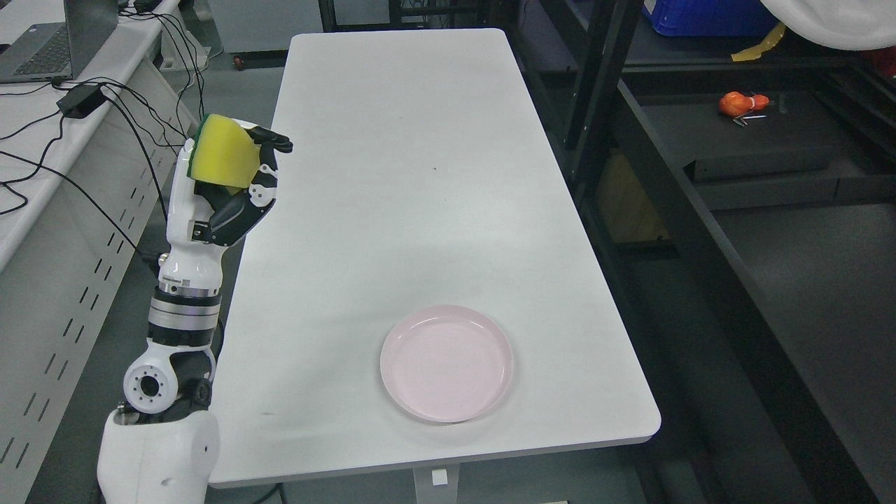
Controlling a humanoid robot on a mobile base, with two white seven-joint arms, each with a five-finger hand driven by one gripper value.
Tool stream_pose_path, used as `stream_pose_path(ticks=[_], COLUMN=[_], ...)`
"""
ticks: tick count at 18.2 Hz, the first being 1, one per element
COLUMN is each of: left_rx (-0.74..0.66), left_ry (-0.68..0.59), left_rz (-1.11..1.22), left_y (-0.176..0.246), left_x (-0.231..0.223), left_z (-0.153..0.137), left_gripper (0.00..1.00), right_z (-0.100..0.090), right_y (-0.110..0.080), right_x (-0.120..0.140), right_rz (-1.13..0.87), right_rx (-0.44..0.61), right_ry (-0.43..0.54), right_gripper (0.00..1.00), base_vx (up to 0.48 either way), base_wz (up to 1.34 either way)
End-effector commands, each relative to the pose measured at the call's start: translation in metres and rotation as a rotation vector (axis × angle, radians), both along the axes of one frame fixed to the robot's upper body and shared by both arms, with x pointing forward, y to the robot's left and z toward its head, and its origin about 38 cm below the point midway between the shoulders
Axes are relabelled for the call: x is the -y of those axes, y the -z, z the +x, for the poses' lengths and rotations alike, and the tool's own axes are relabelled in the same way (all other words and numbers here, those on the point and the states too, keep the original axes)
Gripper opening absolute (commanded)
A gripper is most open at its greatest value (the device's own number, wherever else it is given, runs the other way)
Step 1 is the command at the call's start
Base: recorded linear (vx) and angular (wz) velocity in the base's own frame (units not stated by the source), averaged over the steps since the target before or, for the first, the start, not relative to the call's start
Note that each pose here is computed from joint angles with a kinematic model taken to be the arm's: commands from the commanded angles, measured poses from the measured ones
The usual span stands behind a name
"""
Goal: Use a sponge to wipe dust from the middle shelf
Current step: 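Lift the sponge off the plate with the left hand, then hold the sponge up in the left hand while turning toward the shelf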
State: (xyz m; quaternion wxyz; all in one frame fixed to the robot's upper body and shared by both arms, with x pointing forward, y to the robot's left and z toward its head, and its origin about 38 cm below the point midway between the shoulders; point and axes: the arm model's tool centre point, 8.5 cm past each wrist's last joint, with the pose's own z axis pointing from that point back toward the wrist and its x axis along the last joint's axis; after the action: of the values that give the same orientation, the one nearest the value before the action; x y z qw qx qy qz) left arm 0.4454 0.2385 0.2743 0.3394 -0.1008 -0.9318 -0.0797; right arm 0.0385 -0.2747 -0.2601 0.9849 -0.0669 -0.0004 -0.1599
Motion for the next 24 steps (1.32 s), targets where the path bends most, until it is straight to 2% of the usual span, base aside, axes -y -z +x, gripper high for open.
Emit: stream_pose_path(ticks=[1, 8, 17, 24], left_rx=[-0.047, -0.028, -0.119, -0.102], left_ry=[0.099, 0.122, 0.102, 0.101], left_rz=[-0.121, -0.113, -0.117, -0.064], left_y=[0.017, 0.012, 0.053, 0.050], left_x=[0.019, 0.027, 0.022, 0.029], left_z=[-0.005, -0.010, -0.029, -0.033], left_gripper=[0.00, 0.00, 0.00, 0.00], right_z=[0.006, 0.006, 0.006, 0.006], right_y=[-0.001, -0.001, -0.001, -0.001], right_x=[0.013, 0.013, 0.013, 0.013], right_rz=[-0.022, -0.022, -0.022, -0.022], right_rx=[0.017, 0.017, 0.017, 0.017], right_ry=[0.000, 0.000, 0.000, 0.000], right_gripper=[1.00, 1.00, 1.00, 1.00], base_vx=[-0.116, -0.173, -0.240, -0.250], base_wz=[-0.06, -0.15, -0.32, -0.41])
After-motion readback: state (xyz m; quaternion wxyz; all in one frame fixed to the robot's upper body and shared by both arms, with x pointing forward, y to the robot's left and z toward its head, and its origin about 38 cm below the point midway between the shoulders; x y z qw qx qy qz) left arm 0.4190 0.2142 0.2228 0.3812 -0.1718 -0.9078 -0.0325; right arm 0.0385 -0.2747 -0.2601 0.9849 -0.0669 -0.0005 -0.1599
